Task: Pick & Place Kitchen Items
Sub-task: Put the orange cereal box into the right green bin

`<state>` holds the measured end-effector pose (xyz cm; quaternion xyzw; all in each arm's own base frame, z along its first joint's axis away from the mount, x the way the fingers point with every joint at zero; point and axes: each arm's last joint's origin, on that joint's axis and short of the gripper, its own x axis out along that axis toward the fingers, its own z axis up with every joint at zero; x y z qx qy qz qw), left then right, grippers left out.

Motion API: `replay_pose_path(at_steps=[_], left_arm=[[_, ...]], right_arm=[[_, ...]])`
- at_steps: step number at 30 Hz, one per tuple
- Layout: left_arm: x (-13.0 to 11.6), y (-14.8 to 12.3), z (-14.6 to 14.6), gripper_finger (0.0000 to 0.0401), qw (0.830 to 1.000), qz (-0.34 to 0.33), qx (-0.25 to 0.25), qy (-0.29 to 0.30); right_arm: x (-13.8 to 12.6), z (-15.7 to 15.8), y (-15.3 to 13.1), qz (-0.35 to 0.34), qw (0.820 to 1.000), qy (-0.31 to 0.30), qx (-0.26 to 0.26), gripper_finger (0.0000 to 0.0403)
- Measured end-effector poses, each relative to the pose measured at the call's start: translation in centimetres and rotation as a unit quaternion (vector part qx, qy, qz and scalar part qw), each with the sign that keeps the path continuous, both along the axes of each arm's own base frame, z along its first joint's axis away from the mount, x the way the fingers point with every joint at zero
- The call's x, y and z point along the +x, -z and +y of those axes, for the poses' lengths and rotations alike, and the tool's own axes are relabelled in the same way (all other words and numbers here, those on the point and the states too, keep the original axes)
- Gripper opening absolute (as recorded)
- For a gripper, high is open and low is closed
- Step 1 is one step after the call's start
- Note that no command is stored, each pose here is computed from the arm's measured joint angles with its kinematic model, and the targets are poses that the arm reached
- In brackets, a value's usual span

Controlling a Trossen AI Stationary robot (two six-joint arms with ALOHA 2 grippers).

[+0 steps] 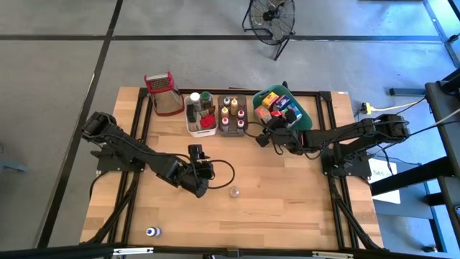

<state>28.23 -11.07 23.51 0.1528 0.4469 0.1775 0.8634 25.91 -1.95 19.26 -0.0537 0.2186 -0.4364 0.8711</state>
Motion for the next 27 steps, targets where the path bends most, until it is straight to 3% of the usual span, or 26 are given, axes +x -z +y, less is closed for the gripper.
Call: replay_pose_path(at_steps=[27], left_arm=[[-0.01, -0.01, 0.00, 0.0262, 1.000, -0.003, -0.004, -0.006]], right_arm=[[0.12, 0.00, -0.18, -0.002, 1.000, -0.003, -0.009, 0.0148]])
